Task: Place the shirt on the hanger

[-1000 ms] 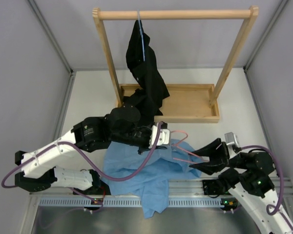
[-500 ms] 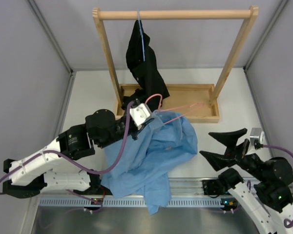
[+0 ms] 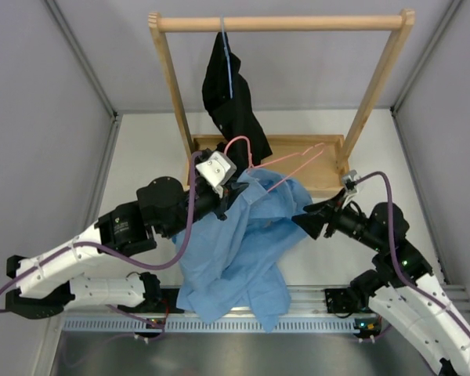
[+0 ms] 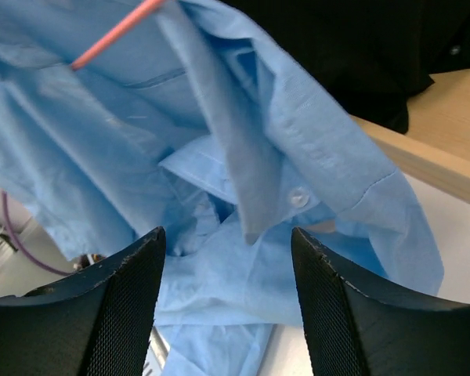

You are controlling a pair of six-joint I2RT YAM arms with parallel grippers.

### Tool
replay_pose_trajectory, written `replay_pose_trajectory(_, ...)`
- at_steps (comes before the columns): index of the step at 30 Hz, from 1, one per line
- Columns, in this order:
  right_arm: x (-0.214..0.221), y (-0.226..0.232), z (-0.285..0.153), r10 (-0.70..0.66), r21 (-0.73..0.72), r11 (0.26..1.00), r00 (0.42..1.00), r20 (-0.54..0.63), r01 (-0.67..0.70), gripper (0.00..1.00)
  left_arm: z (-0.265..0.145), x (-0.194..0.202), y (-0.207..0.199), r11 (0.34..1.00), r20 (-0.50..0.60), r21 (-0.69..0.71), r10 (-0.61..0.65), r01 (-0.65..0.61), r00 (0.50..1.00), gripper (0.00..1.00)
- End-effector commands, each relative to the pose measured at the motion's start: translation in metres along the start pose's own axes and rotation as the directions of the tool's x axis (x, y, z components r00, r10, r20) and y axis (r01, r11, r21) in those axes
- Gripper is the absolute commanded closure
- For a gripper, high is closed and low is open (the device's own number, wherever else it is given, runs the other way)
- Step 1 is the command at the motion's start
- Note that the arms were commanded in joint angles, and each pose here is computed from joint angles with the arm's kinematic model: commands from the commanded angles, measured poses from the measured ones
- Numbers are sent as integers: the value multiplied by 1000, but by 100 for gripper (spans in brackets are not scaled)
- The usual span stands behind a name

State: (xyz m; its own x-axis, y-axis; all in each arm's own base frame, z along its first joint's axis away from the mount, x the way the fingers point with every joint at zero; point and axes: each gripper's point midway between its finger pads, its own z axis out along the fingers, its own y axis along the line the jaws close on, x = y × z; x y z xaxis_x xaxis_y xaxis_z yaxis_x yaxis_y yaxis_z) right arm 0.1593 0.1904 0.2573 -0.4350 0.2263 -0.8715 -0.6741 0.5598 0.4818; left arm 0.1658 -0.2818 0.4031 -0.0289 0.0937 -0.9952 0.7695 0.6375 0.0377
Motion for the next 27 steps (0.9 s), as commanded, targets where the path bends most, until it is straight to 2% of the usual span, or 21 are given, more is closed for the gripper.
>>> replay_pose_trajectory(1, -33, 1, 10, -88, 3, 996, 989, 118, 88, 38, -11, -40, -4, 993, 148, 46, -113, 107, 983, 100)
replay_pose_trajectory(7, -21, -6, 39, -35, -49, 998, 997, 76, 39, 47, -12, -38, -6, 989, 148, 57, -144, 137, 979, 100)
replay_pose_trajectory(11, -17, -8, 48, -24, -61, 998, 998, 54, 27, 67, -9, -36, -6, 988, 141, 47, -150, 145, 979, 100)
replay_pose_trajectory(17, -8, -12, 43, -24, -50, 998, 998, 56, 27, 82, -12, -35, 8, 985, 147, -25, -166, 172, 975, 100)
replay_pose_trajectory(20, -9, -12, 38, -35, -48, 998, 996, 81, 39, 95, -13, -34, 10, 983, 147, -34, -172, 178, 974, 100)
replay_pose_trajectory(22, -11, -14, 38, -48, -35, 998, 995, 89, 51, 100, -14, -32, 7, 984, 142, -16, -171, 175, 975, 100)
replay_pose_trajectory(27, -35, -15, 35, -108, 31, 994, 989, 102, 105, 100, -18, -15, 5, 993, 100, -2, -117, 118, 988, 100)
